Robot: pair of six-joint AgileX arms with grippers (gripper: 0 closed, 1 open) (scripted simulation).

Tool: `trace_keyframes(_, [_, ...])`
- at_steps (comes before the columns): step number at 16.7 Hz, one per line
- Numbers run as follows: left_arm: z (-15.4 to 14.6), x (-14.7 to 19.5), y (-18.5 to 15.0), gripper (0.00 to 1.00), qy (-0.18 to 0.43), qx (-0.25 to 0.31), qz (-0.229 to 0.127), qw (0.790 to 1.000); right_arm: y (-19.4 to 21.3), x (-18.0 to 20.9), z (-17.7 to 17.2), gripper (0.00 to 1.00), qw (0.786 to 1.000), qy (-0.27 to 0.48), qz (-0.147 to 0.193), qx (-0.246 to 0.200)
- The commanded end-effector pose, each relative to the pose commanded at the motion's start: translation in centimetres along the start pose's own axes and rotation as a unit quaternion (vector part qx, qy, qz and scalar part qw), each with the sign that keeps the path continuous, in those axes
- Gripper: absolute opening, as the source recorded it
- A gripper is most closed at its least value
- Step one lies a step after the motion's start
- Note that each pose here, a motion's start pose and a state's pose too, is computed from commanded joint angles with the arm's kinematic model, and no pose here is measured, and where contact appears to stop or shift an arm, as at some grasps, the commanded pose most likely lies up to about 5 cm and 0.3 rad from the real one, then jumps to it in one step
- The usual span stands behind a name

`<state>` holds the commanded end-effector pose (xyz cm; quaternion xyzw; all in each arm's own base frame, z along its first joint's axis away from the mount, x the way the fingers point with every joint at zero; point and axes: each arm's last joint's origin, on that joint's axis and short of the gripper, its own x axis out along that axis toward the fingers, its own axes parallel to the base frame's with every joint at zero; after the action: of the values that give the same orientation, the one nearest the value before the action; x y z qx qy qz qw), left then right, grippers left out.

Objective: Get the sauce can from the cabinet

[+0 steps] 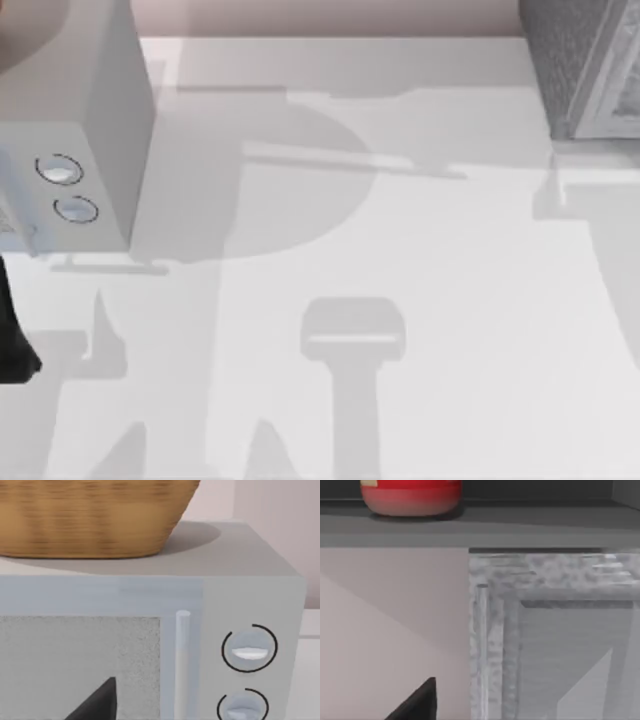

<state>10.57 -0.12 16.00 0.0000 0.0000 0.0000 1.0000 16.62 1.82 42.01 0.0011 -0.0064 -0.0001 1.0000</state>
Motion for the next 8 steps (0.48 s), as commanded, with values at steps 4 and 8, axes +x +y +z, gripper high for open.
trace_keyframes(4, [0.0, 0.0, 0.0, 1.00, 0.000, 0.000, 0.000, 1.000, 1.2, 3.9, 6.3, 1.00, 1.000, -0.015, 0.000, 0.003])
trace_keyframes(8, [0.0, 0.0, 0.0, 1.00, 0.000, 0.000, 0.000, 1.000, 2.4, 7.6, 8.6, 1.00, 1.000, -0.003, 0.000, 0.001])
